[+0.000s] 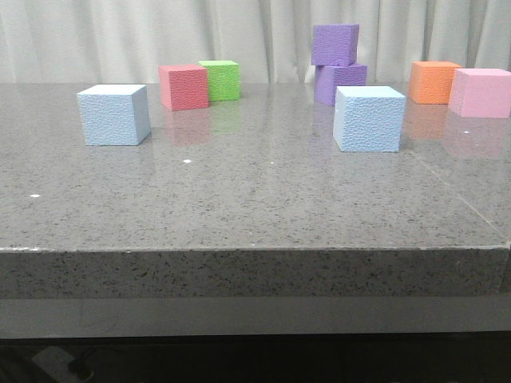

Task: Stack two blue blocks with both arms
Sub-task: 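Move the right gripper toward the light-blue cube near the purple stack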

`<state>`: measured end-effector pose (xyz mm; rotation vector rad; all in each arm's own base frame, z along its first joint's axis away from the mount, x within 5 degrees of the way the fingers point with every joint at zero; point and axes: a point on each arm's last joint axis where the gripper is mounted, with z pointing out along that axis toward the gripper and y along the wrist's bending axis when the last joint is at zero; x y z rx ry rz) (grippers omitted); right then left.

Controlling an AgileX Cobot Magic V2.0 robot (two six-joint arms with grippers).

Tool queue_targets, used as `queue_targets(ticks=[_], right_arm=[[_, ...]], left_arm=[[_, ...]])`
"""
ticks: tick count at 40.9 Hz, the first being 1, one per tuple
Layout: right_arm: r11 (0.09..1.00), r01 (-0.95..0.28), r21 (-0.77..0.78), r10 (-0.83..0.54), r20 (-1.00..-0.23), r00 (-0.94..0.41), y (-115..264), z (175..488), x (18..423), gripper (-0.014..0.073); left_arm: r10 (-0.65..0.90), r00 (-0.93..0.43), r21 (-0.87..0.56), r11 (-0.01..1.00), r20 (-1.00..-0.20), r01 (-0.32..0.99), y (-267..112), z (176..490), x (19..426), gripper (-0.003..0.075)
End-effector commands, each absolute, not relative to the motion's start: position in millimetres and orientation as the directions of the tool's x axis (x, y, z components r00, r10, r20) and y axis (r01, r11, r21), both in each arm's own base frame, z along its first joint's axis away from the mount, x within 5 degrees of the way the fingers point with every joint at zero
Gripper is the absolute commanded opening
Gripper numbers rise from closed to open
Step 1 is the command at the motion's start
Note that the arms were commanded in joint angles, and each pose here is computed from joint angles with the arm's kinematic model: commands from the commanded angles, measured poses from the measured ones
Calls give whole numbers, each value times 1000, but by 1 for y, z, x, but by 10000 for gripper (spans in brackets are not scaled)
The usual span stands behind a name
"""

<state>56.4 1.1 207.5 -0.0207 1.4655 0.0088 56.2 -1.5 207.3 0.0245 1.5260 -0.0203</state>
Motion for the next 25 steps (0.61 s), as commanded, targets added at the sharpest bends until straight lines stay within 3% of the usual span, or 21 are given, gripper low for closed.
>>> queue_targets(ticks=[1,25], right_arm=[[1000,-16,-12,-8,-978,211,1,218,53,-67],[1000,-14,-11,-7,-967,256,1,222,52,-67]], left_arm=[[-17,145,-12,999,-989,34,-2,215,54,-20],[-18,180,-12,999,-984,36,-2,219,54,-20]])
